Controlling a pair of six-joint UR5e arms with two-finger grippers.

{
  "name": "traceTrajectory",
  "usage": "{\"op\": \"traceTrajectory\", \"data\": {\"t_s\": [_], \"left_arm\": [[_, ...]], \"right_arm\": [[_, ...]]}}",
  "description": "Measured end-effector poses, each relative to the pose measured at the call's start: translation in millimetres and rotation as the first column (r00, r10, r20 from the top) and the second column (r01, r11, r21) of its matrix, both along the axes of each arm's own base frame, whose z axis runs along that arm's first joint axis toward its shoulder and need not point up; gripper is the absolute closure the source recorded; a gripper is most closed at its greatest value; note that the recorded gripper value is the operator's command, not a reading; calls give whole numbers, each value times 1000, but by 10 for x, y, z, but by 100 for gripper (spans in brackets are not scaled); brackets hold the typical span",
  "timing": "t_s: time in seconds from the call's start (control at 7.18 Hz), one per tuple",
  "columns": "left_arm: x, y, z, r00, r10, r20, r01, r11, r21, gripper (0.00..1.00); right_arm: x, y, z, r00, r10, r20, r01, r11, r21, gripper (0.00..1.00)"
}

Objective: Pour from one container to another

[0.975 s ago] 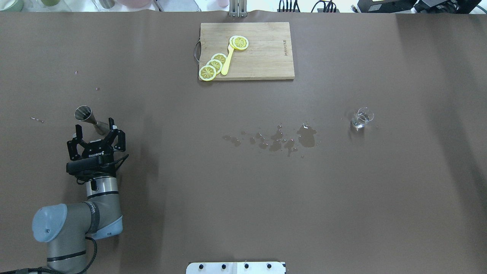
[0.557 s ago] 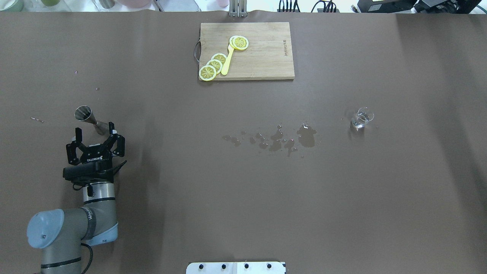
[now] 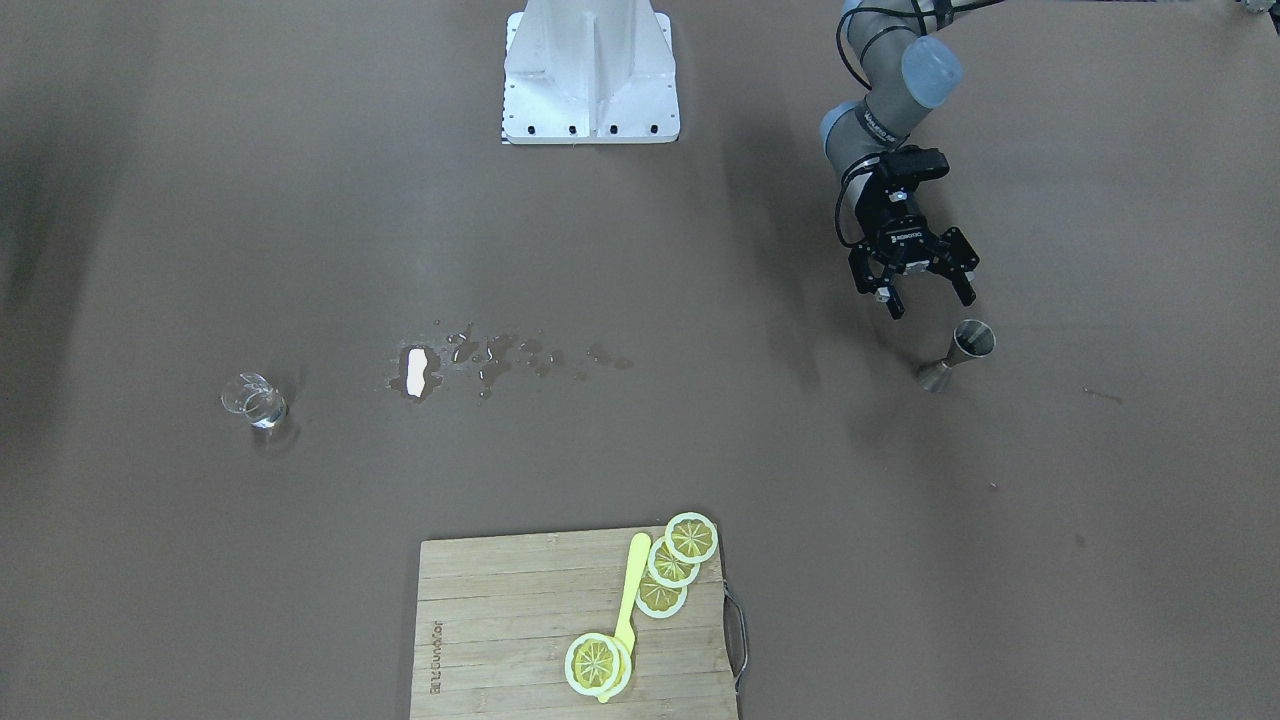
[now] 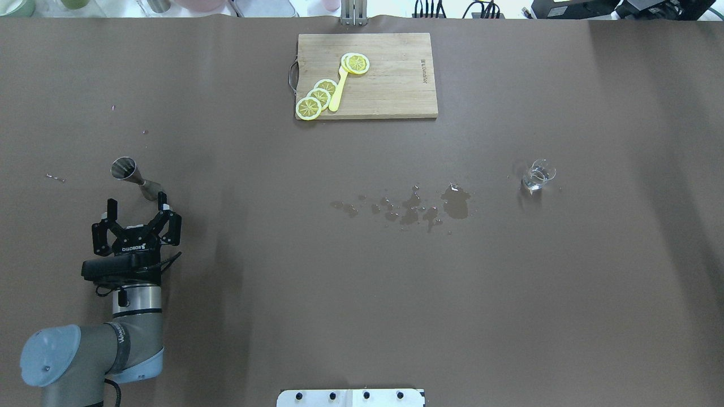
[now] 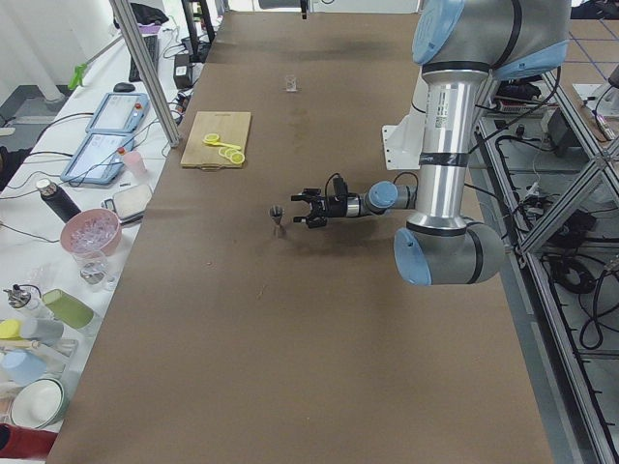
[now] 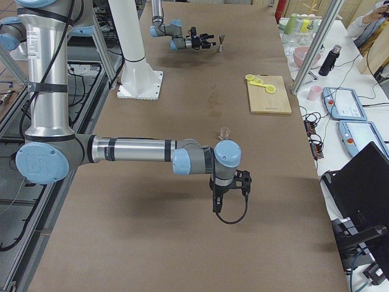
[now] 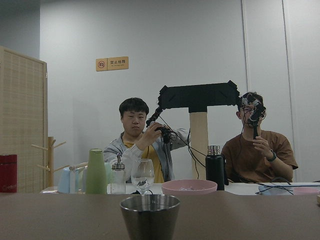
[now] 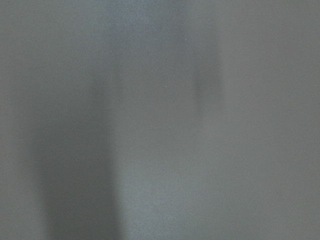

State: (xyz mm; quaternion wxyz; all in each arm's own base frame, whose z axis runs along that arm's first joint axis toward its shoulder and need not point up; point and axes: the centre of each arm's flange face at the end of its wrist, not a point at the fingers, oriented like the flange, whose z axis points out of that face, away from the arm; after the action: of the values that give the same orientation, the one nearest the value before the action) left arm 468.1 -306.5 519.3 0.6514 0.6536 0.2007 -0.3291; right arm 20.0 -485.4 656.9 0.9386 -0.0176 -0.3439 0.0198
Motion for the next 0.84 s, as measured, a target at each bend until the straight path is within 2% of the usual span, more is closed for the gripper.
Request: {"op": "traceTrajectory", "data": {"t_s": [0.84], "left_arm": [[-271, 157, -358, 999, 38, 13, -39, 998, 41, 1]], "right_arm": [[0, 3, 20, 1000, 0, 0, 0, 1000, -4, 0]]}}
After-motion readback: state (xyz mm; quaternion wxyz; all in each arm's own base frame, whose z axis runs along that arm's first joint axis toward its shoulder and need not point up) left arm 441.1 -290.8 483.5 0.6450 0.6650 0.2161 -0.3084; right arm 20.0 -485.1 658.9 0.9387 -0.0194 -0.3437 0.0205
